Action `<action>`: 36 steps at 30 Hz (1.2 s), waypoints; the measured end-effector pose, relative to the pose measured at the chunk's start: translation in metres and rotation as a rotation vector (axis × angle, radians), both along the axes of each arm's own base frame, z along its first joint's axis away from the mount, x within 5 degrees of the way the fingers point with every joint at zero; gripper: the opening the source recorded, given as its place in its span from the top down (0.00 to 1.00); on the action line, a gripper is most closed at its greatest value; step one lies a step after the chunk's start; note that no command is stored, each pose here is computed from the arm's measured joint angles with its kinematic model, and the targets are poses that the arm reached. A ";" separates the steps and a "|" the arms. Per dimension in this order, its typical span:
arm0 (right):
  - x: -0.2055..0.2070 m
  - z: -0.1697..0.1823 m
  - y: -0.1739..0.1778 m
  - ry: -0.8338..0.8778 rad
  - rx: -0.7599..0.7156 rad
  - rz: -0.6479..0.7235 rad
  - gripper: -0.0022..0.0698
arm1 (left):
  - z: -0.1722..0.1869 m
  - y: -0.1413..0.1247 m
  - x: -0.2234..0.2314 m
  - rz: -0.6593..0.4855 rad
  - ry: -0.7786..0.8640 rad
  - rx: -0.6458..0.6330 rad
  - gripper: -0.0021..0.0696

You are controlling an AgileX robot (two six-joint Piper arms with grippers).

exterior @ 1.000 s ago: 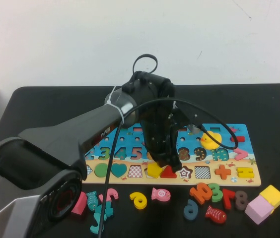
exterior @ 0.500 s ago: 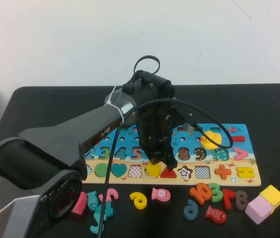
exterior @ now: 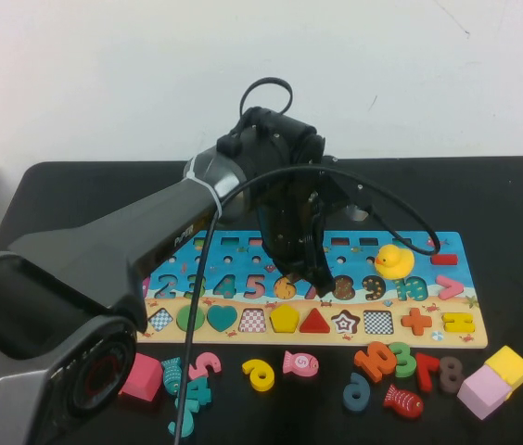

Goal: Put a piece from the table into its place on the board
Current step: Place the "Pentagon" into the hole of the Pentagon

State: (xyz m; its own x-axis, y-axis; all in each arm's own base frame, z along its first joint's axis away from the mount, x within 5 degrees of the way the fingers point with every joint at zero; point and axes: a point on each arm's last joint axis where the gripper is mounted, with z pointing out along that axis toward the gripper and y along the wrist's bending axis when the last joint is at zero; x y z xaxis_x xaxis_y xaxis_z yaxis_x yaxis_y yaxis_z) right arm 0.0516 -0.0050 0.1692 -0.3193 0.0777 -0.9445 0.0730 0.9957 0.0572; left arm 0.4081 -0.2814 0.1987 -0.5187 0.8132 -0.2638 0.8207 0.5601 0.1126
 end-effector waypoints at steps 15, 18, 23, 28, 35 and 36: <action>0.000 0.000 0.000 0.000 0.000 0.000 0.94 | -0.030 -0.004 0.004 -0.003 0.034 0.017 0.97; 0.000 0.000 0.000 0.000 0.000 0.000 0.94 | -0.034 -0.004 0.004 -0.002 0.046 0.019 0.97; 0.000 0.000 0.000 0.000 0.000 0.000 0.94 | -0.041 -0.004 0.003 -0.001 0.073 0.033 0.97; 0.000 0.000 0.000 0.000 0.000 0.000 0.94 | -0.041 -0.004 0.003 -0.001 0.077 0.036 0.97; 0.000 0.000 0.000 0.000 0.000 0.000 0.94 | -0.034 -0.004 0.003 -0.001 0.065 0.025 0.97; 0.000 0.000 0.000 0.000 0.000 0.000 0.94 | -0.027 -0.004 0.003 -0.001 0.045 0.011 0.97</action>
State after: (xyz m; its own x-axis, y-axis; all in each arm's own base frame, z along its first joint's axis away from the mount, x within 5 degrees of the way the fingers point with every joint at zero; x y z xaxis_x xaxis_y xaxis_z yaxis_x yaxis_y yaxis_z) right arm 0.0516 -0.0050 0.1692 -0.3193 0.0777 -0.9445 0.0730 0.9957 0.0572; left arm 0.4109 -0.2852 0.1712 -0.5292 0.8165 -0.2309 0.8257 0.5582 0.0816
